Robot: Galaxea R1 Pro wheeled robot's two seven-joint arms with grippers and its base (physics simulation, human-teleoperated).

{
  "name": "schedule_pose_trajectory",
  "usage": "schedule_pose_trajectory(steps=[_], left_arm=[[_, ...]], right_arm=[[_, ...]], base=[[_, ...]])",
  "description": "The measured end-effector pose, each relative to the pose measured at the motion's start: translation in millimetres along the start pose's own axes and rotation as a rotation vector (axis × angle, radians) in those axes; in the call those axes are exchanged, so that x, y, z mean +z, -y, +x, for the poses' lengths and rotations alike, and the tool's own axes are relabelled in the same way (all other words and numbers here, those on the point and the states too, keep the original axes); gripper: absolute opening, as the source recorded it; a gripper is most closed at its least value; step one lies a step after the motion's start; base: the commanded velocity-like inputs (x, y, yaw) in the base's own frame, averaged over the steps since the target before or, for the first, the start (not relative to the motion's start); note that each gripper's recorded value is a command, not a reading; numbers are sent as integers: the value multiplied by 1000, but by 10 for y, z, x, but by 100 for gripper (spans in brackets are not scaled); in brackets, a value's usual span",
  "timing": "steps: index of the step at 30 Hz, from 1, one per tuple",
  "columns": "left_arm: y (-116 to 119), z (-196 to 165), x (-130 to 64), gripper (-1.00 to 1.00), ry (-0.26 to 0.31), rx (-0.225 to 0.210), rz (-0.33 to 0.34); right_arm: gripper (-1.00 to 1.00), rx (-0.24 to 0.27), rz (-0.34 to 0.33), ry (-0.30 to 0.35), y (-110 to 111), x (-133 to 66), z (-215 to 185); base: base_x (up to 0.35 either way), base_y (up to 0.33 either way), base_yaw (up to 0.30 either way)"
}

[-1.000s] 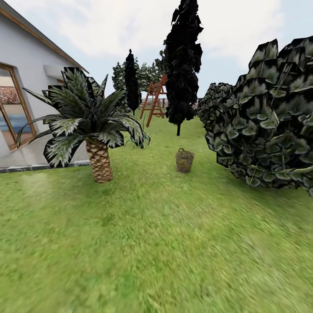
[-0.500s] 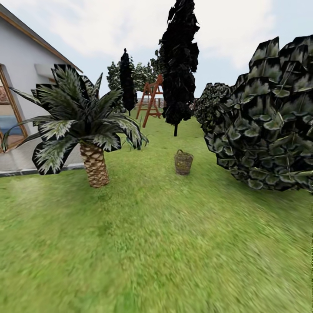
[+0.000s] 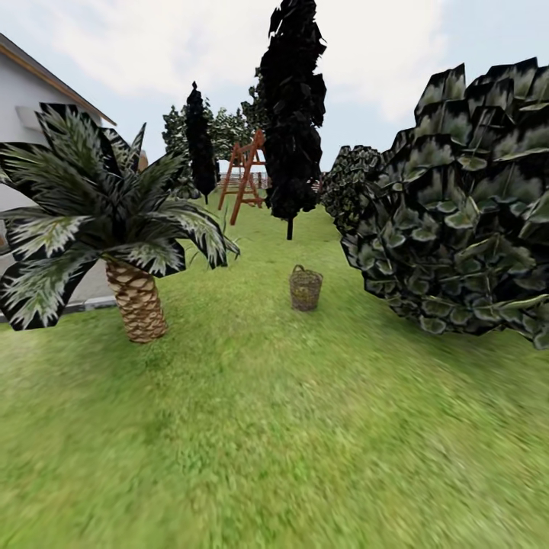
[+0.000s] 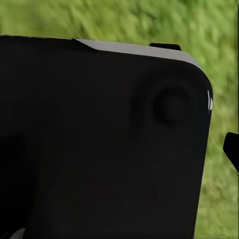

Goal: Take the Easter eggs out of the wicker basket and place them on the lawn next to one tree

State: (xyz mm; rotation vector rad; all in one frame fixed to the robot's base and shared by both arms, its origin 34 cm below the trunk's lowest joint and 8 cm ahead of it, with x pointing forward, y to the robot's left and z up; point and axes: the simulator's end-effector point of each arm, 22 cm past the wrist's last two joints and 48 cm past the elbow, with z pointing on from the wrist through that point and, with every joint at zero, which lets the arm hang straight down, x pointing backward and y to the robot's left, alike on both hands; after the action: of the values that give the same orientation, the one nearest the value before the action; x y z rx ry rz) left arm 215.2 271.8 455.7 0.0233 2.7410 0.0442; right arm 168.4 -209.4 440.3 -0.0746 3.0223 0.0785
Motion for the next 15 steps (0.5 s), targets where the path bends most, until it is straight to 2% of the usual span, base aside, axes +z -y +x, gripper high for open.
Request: schedule_pose_trajectory(steps=[10, 15], left_arm=[[6, 0, 0, 100, 0, 0, 1], [2, 0, 0, 100, 0, 0, 0]], right_arm=[[100, 0, 0, 1, 0, 0, -1], [100, -1, 0, 0, 0, 0, 0]], base=[[336, 0, -10], [336, 0, -143]])
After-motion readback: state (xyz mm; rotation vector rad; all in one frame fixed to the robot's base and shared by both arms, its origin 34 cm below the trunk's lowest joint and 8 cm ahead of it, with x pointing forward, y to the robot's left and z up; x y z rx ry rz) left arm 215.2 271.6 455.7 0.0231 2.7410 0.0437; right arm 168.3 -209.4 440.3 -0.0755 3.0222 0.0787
